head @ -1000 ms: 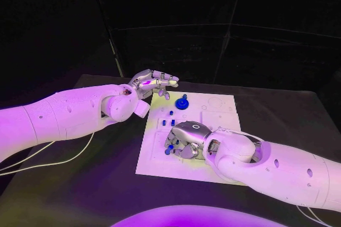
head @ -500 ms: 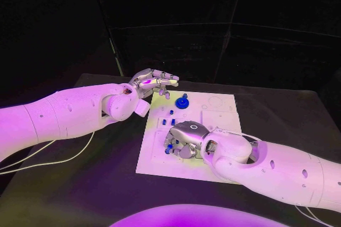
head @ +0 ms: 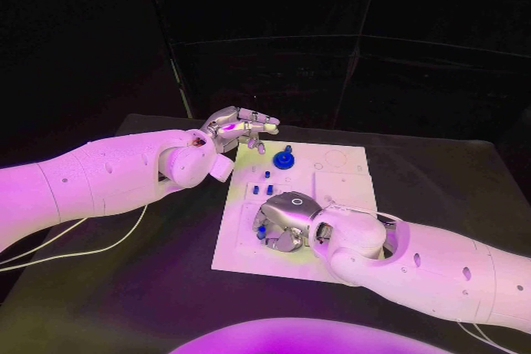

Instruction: Assemble the parts on the task board

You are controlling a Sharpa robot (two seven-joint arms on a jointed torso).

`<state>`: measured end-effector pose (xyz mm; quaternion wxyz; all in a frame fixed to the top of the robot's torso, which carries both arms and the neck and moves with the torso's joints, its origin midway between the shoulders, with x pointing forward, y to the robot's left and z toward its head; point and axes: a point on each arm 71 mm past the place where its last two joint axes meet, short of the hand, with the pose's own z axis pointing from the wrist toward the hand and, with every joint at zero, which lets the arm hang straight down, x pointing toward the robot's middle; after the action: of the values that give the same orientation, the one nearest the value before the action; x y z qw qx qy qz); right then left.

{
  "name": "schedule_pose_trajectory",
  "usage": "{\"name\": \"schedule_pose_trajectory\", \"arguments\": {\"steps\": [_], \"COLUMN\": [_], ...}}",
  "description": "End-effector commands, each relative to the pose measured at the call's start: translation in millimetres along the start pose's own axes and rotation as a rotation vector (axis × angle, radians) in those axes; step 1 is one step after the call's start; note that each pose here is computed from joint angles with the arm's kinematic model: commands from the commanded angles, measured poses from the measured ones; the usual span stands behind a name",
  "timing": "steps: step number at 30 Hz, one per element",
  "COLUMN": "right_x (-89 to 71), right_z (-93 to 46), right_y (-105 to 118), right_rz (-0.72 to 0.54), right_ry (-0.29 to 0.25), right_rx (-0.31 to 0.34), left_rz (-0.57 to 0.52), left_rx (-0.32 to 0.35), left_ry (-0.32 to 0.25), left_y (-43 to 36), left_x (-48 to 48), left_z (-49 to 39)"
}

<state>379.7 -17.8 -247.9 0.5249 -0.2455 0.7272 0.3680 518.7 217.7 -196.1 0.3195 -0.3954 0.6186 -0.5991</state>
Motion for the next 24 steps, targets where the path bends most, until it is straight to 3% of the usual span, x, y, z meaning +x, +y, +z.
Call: {"name": "schedule_pose_trajectory", "arguments": {"steps": [1,6,14,16,20,24], "right_x": [-1.6,-5.2,-18.9,-21.0,-26.1,-38.3], "right_z": [-0.7,-4.2,-22.6,-28.4,-49.6,-76.0], "right_y": [0.5,0.1,0.6,-1.0,-12.2,-35.3], "right_rz": [0.004,0.025,0.08,0.093,0.145,0.183], "right_ry": [-0.009,-0.058,-0.232,-0.251,-0.276,-0.331], "right_rx": [-0.015,-0.035,-0.111,-0.115,-0.078,0.038], "left_rz": [-0.007,-0.007,-0.007,-0.006,-0.006,-0.006], "left_rx": [0.008,0.007,0.004,0.003,0.003,0.002], "left_ry": [0.011,0.009,0.007,0.007,0.005,0.003], "left_y": [-1.6,-1.6,-1.3,-1.3,-1.3,-1.3], "left_x": [0.9,-0.3,-1.7,-2.0,-2.9,-3.9], "left_z": [0.3,-0.3,-0.9,-1.1,-1.8,-2.9]}}
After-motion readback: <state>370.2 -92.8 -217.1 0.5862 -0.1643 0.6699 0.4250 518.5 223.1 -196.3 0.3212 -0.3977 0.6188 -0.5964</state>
